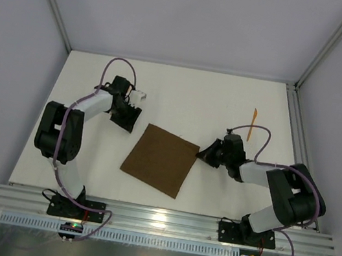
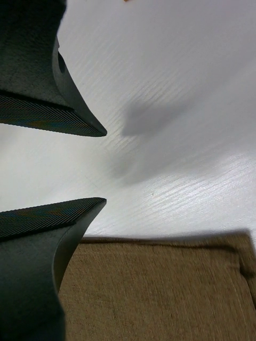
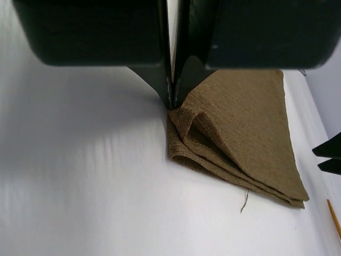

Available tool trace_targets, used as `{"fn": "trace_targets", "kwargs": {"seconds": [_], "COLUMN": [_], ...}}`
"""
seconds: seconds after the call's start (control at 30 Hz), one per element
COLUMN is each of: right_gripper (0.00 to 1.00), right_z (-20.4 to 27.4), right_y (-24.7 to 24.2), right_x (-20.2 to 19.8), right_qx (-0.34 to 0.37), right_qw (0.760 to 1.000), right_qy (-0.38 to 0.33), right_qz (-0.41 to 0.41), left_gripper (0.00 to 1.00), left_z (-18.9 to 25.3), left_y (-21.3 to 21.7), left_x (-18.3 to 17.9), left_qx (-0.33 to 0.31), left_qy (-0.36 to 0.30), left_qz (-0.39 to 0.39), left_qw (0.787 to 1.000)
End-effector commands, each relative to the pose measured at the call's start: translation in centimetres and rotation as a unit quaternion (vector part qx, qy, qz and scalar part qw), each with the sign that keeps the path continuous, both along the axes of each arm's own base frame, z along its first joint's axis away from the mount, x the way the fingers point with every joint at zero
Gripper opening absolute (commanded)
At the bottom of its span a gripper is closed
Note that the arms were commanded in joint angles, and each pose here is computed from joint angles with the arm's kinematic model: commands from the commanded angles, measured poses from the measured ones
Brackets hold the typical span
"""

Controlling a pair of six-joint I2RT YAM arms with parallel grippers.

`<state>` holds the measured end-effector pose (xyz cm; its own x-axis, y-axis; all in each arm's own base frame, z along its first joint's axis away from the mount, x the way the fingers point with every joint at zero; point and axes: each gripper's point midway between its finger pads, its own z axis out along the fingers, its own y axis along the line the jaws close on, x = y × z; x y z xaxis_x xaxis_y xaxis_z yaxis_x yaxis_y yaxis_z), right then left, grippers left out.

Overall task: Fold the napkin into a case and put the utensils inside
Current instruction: Move the square-folded napkin to the center of the board, then pick up the top corner of the square folded napkin from the center of the board.

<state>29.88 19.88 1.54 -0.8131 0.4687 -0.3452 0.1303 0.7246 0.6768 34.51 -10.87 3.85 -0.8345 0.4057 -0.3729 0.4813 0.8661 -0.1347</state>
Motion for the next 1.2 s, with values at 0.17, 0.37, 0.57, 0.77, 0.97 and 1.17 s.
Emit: {"fn": "trace_targets", "kwargs": {"seconds": [0.17, 0.37, 0.57, 0.77, 0.97, 1.17], "right_gripper": [0.59, 0.74, 0.7, 0.44, 0.42, 0.42], "right_z": [-0.1, 9.2, 11.2, 7.3, 5.6, 3.3], "right_y": [-2.0, -2.7, 7.5, 17.1, 20.6, 20.5], "right_x": [-1.3, 4.8, 8.0, 8.8, 8.9, 8.6], "right_qx": [-0.08, -0.195, -0.235, -0.24, -0.201, -0.212], "right_qw": [0.997, 0.968, 0.895, 0.833, 0.83, 0.841], "right_qy": [0.021, -0.138, -0.205, -0.223, -0.216, -0.186], "right_qz": [0.0, 0.073, 0.32, 0.446, 0.473, 0.462], "left_gripper": [0.52, 0.52, 0.54, 0.54, 0.54, 0.53], "left_z": [1.5, 3.2, 3.7, 3.9, 3.8, 3.6], "left_y": [0.2, 0.9, 1.1, 0.8, 0.9, 1.2], "left_x": [-0.7, -2.3, -3.0, -2.5, -2.5, -2.6], "left_qx": [0.01, 0.016, 0.014, 0.008, 0.009, 0.01], "left_qy": [0.011, 0.012, 0.017, 0.014, 0.012, 0.013], "left_qz": [-0.035, -0.044, -0.043, -0.044, -0.046, -0.045], "left_qw": [0.999, 0.999, 0.999, 0.999, 0.999, 0.999]}}
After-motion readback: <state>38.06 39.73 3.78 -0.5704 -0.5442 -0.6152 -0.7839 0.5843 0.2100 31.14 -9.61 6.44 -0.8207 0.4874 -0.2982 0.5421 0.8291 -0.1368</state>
